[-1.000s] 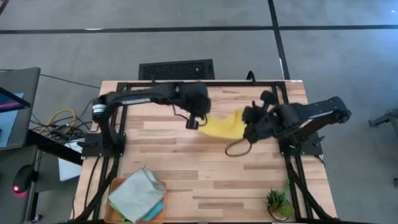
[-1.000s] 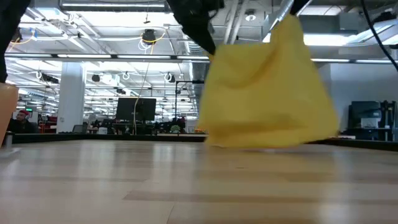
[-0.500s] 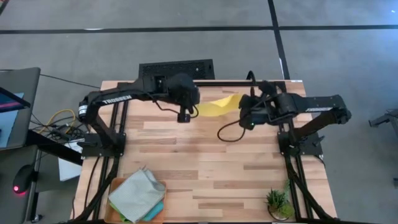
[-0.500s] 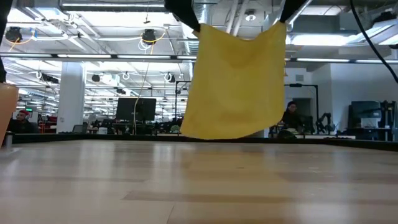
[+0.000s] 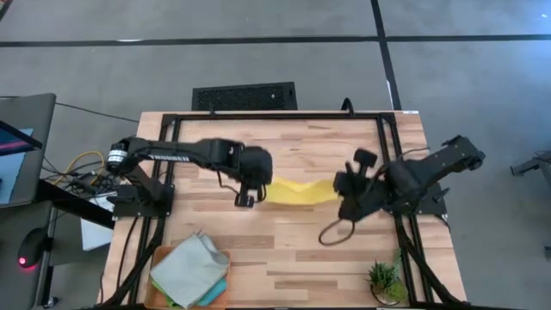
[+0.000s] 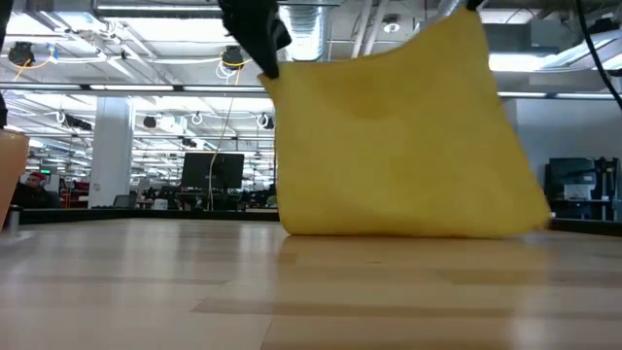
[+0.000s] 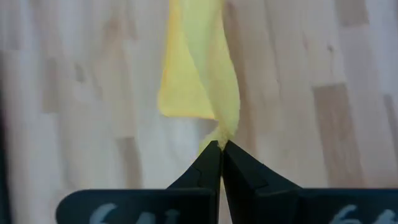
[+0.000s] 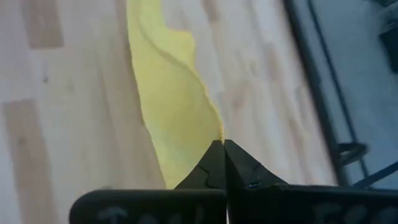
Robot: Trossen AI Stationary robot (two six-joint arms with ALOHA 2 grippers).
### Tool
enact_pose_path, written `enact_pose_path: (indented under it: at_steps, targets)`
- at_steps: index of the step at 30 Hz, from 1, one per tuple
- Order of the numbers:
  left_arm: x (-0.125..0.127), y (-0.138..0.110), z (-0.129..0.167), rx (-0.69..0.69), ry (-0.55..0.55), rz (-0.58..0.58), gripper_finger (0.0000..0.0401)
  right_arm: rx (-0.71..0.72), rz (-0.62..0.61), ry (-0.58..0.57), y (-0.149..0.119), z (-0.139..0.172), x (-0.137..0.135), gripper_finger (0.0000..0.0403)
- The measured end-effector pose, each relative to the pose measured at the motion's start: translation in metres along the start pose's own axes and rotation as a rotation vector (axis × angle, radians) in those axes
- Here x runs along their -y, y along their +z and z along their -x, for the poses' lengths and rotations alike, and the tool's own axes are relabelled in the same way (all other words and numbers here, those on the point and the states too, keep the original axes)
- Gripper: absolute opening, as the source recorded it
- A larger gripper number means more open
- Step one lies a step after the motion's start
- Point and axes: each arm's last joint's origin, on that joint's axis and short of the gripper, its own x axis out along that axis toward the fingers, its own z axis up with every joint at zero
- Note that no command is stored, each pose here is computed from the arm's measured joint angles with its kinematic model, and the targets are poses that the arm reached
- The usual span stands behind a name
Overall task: Fold microfiber towels
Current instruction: Fold the yellow microfiber towel
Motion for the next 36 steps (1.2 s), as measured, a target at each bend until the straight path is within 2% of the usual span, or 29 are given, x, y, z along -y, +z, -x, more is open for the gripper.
enact_pose_path:
  at_steps: [8, 21, 28, 36]
  targets:
    - [0.042, -0.009, -0.026, -0.025, -0.114, 0.021, 0.0000, -0.086, -0.015, 0.080, -0.034, -0.016, -0.048, 0.0006]
    - [0.093, -0.022, -0.057, 0.028, -0.203, 0.056, 0.0000, -0.023, -0.191, 0.287, -0.082, -0.036, -0.114, 0.0006]
    - [0.095, -0.025, -0.071, 0.092, -0.199, 0.074, 0.0000, -0.040, -0.299, 0.297, -0.102, -0.051, -0.125, 0.0006]
    - [0.070, -0.027, -0.086, 0.156, -0.122, 0.145, 0.0000, -0.096, -0.387, 0.191, -0.113, -0.077, -0.116, 0.0006]
